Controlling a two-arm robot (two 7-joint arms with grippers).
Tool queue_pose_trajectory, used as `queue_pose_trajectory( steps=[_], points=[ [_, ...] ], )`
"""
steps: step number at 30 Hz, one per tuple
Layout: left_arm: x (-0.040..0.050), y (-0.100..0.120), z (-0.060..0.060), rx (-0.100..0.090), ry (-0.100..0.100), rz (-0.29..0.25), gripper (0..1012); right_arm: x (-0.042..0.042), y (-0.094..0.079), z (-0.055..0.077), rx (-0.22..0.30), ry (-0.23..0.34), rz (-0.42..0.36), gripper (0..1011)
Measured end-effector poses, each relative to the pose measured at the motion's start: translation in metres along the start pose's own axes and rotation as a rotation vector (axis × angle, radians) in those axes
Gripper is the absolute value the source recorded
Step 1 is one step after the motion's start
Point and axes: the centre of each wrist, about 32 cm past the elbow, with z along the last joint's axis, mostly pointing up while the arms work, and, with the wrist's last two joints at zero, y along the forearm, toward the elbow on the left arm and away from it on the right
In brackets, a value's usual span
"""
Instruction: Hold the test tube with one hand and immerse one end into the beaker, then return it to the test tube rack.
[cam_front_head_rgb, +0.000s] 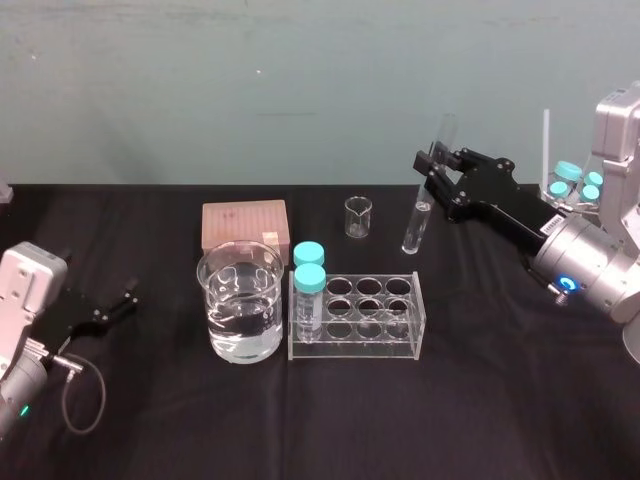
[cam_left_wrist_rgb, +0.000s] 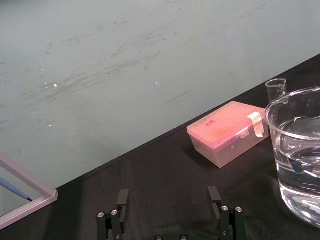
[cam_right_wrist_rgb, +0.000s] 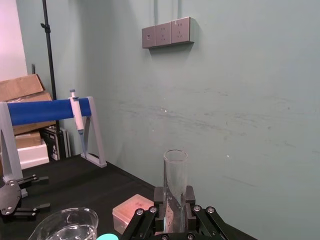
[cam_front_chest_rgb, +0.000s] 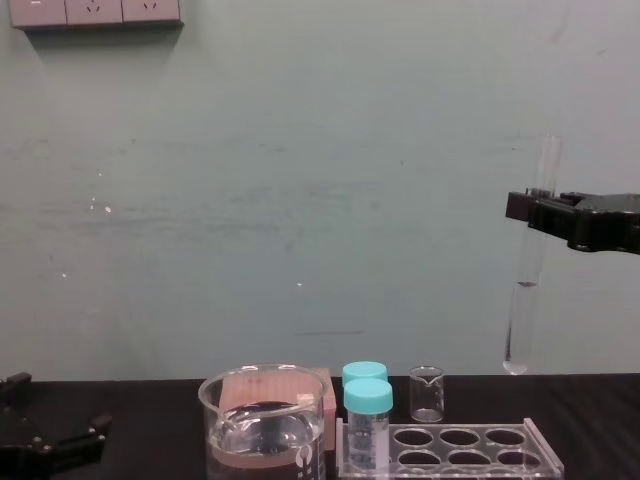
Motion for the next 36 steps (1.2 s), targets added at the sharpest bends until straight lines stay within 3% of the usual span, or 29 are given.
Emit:
queue_pose_trajectory(
  steps=[36],
  points=[
    [0.0000,0.0000,0.0000,0.000,0.000,0.000,1000,-0.0002,0.0014,-0.0018,-0.025,0.014,0.006,241]
  ],
)
